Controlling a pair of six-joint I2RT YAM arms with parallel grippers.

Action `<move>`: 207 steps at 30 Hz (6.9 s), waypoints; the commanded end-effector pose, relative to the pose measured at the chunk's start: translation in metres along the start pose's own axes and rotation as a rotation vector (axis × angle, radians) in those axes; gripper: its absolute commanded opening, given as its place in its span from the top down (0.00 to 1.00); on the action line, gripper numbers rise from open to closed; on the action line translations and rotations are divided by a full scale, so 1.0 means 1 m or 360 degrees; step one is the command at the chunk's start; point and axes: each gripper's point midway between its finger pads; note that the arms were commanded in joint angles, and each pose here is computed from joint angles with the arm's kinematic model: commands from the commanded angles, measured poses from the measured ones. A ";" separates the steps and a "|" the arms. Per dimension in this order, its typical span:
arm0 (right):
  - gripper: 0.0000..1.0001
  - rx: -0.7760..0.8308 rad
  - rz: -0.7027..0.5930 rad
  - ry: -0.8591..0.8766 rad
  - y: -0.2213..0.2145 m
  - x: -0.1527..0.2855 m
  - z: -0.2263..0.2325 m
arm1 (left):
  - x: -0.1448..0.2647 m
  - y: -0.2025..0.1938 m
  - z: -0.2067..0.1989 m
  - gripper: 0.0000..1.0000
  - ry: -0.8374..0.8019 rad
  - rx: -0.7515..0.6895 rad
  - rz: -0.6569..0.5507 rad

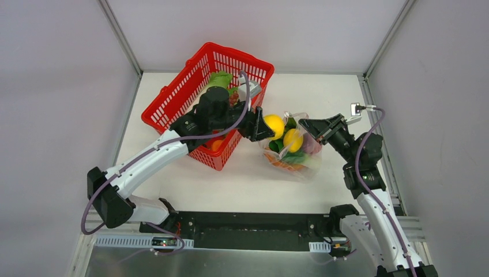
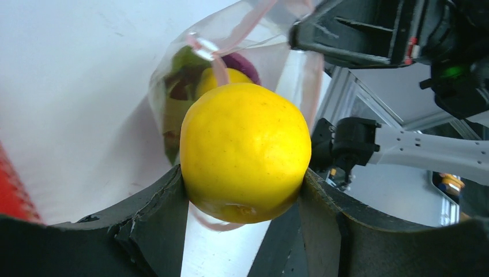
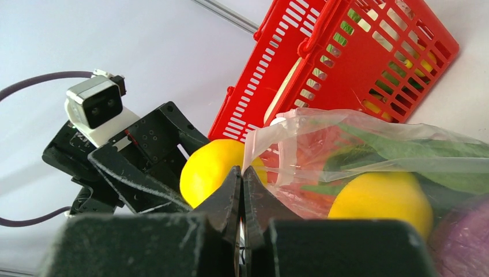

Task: Place the food in the zip-top bag and seal the zipper
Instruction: Place the fake fruit in the zipper food storage bag, then adjust the zipper food storage bag at the center of the board.

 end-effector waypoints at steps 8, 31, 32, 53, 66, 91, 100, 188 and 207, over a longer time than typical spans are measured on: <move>1.00 0.0077 -0.0043 0.0170 0.009 0.002 0.029 | -0.018 -0.009 -0.051 0.68 -0.0333 -0.0090 0.0166; 1.00 0.0057 -0.0071 0.0280 0.012 0.007 0.045 | -0.054 -0.040 -0.006 0.46 0.0119 -0.0106 0.0413; 1.00 0.0051 -0.0081 0.0284 0.013 0.007 0.045 | -0.055 -0.043 -0.004 0.45 0.0131 -0.0105 0.0443; 1.00 0.0026 -0.0262 0.0265 0.030 0.010 0.044 | -0.053 -0.060 -0.010 0.07 0.0085 -0.0130 0.0586; 1.00 -0.0027 -0.0316 0.0208 0.033 0.009 0.031 | 0.008 -0.005 -0.012 0.01 0.0285 -0.0142 0.0060; 1.00 0.0016 -0.0335 0.0258 0.032 0.018 0.042 | -0.012 -0.008 0.030 0.38 0.0515 0.0592 -0.0445; 1.00 0.0012 -0.0321 0.0250 0.031 0.016 0.040 | -0.001 -0.003 0.043 0.39 0.0607 0.0595 -0.0560; 0.42 0.1435 0.0682 0.0724 -0.084 0.035 0.004 | 0.019 0.111 -0.058 1.00 -0.1336 0.0291 0.0146; 0.42 0.1787 0.0689 0.0566 -0.108 0.017 -0.001 | -0.006 0.042 0.031 1.00 -0.0304 0.0291 0.0289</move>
Point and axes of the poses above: each gripper's point midway between its finger pads, its own x axis back along the fingers, its own z axis along the line the jaws close on, y = z × x
